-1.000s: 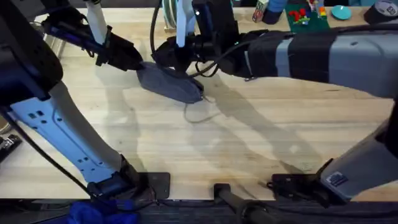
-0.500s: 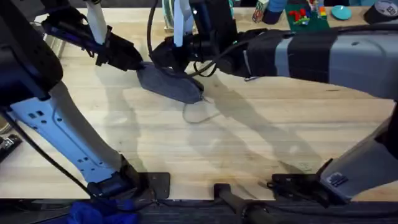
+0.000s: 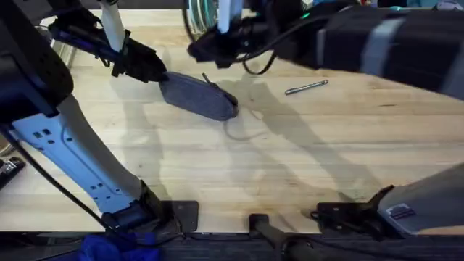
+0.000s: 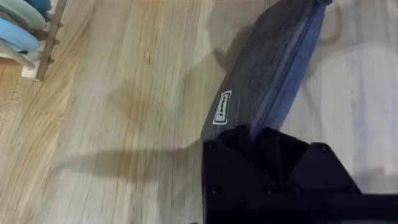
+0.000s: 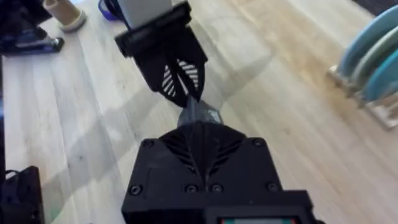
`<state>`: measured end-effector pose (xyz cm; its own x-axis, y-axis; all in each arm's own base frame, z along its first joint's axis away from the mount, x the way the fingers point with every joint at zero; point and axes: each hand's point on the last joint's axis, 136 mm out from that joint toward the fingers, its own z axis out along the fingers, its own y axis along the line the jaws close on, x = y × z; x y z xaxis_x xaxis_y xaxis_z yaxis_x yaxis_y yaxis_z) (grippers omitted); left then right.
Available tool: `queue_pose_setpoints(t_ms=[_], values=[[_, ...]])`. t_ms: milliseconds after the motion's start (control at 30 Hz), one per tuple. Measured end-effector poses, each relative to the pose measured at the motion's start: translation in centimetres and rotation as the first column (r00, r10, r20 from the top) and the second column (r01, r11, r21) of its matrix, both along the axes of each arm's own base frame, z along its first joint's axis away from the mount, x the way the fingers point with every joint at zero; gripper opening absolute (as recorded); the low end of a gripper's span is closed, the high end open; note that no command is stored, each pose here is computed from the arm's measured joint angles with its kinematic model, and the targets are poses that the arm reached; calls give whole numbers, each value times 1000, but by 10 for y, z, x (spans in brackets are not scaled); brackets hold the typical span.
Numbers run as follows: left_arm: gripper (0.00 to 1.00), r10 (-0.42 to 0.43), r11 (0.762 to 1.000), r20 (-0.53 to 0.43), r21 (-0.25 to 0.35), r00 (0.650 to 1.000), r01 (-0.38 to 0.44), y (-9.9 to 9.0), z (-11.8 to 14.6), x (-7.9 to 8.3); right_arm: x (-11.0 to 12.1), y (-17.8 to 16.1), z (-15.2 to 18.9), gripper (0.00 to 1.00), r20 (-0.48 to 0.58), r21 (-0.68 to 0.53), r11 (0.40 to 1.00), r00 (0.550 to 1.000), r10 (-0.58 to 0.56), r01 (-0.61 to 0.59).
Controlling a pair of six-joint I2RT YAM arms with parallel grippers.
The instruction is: Unzip the bag, pick up the pens from the table one at a time and place them inside, then zip the bag closed.
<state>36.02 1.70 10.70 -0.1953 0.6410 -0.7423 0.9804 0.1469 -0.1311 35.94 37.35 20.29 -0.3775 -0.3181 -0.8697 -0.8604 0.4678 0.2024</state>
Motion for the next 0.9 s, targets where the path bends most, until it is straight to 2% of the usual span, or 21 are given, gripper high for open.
queue_pose_setpoints(t_ms=[133,367,500,667,767,800,900], values=[[42,0,1000,0,0,1000,0,0,0,0,-6,-20,28,31,13,-2,1000,1000,-19,19],[42,0,1000,0,0,1000,0,0,0,0,-22,-58,57,61,31,-42,998,999,-38,40],[41,0,1000,0,0,1000,0,0,0,0,-35,-75,59,145,13,-90,995,999,-35,36],[41,0,1000,-1,-1,1000,0,0,0,0,-50,-92,50,460,-25,-167,985,999,-44,40],[42,0,1000,-1,-1,1000,0,0,0,0,-55,-100,48,890,-30,-199,979,998,-58,51],[41,0,1000,-1,-1,1000,0,0,0,0,-56,-102,48,967,-26,-209,977,998,-57,51],[42,0,1000,-1,0,1000,0,0,0,0,-61,-106,49,996,-22,-223,973,998,-58,51]])
